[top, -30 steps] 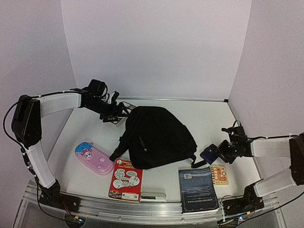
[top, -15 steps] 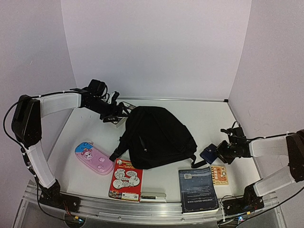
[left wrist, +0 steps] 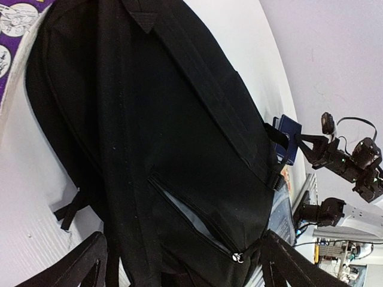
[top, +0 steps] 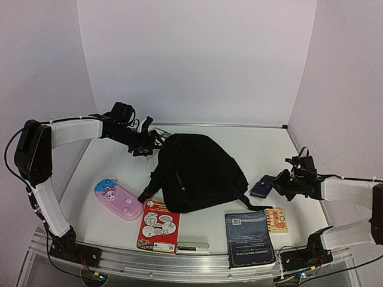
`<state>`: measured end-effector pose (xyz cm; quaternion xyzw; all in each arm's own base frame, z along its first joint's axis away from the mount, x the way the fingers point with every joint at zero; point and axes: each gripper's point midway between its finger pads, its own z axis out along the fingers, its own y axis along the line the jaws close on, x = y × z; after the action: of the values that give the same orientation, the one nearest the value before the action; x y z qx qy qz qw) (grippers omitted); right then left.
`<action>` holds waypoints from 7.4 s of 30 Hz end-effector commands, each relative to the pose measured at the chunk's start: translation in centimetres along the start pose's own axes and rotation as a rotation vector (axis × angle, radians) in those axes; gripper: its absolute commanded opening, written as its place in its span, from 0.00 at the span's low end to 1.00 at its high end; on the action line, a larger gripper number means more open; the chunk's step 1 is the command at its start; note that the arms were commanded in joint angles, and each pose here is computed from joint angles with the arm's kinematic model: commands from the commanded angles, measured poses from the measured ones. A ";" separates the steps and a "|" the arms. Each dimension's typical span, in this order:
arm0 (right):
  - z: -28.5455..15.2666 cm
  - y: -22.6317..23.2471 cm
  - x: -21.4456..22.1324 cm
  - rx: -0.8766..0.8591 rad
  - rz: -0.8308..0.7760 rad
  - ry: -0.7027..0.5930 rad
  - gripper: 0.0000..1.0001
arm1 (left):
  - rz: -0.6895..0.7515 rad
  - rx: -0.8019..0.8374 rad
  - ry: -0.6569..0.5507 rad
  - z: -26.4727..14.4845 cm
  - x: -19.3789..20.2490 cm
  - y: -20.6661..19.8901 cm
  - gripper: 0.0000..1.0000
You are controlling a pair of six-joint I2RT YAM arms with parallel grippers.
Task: Pack the student bag
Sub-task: Pick up the stationery from the center of the board, then place the stationery in the student bag.
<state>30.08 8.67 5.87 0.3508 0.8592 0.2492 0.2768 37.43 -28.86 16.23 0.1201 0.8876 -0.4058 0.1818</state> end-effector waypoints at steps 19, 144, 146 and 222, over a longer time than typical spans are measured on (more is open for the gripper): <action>-15.6 29.9 7.3 -0.930 -0.379 0.205 0.00 | 0.422 0.727 0.101 -5.5 6.9 -20.0 0.90; 1.6 30.3 20.9 -0.265 -0.707 -0.008 0.00 | -0.435 0.045 -0.086 0.4 7.4 -3.4 0.00; 1.5 30.4 21.1 -0.282 -0.702 -0.001 0.00 | -0.446 0.064 -0.075 0.9 7.5 -3.5 0.00; 1.7 30.3 23.0 -0.364 -0.692 0.076 0.23 | -0.145 0.022 -0.098 3.0 6.8 -5.2 0.45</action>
<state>31.37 44.11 11.22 -0.0259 0.9085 0.2528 0.3318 30.47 -33.88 11.22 -0.0161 0.8982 -0.4222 0.1215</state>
